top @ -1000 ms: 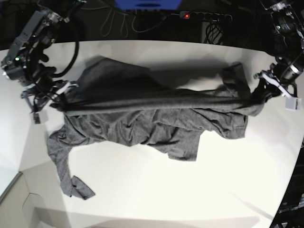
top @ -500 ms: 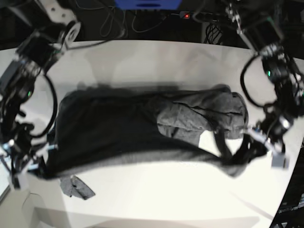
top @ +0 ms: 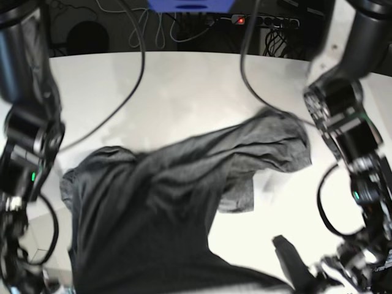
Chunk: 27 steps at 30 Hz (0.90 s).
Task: Layout the t-shirt on the table in an organized manner, then fold the t-shirt properly
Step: 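Lift the shirt with both grippers and pull it taut, then lower the shirt and drag its ends apart with both grippers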
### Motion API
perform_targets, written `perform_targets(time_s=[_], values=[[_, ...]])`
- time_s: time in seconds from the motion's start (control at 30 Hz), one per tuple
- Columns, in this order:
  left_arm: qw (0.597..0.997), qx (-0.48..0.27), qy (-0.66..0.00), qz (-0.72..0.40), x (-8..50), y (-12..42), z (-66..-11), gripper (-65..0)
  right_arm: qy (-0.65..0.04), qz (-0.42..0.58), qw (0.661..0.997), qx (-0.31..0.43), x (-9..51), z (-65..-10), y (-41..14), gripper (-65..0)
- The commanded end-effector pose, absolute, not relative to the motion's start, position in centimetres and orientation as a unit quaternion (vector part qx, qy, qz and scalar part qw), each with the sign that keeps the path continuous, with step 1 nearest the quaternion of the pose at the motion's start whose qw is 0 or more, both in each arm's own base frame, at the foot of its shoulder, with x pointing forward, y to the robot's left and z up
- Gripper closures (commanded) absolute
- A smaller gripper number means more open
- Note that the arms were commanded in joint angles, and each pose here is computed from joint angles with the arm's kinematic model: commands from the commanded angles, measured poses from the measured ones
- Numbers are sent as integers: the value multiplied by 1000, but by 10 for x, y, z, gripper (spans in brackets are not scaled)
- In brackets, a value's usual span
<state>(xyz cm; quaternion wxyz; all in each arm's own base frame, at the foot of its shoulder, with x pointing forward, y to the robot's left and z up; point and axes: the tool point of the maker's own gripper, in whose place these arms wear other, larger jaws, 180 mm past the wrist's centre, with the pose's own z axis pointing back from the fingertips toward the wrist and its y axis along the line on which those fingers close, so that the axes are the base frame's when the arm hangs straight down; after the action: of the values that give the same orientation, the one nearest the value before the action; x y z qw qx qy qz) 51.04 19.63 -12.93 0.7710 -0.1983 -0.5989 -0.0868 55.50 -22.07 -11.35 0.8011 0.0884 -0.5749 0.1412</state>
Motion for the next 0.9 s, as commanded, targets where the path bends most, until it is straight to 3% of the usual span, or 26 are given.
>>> perform_targets(time_s=[0.0,0.17,0.33,0.47,0.53,0.7,0.87], values=[[725,-206,-651,-87,520,199,-78,-1,-629,149,757,96,568,-59,-212,0],[692,-205,-688,-77,536,219,-19,-1,-681,146,710,105,590,16,-207,0],[669,-200,-712,-81,535,229,22,-1,-695,128,698,117,593,16,-218,0],[663,-196,-716,-96,525,225,30,-1,-699,109,699,100,586,20,-252,0],[681,-198,-698,-102,519,222,7,-1,-708,82,694,104,577,26,-280,0],[711,-198,-666,-107,504,205,-54,-1,-658,33,743,118,552,-50,-323,0],[744,-184,-637,-79,474,221,-118,-1,-609,79,783,96,509,-145,-289,0]])
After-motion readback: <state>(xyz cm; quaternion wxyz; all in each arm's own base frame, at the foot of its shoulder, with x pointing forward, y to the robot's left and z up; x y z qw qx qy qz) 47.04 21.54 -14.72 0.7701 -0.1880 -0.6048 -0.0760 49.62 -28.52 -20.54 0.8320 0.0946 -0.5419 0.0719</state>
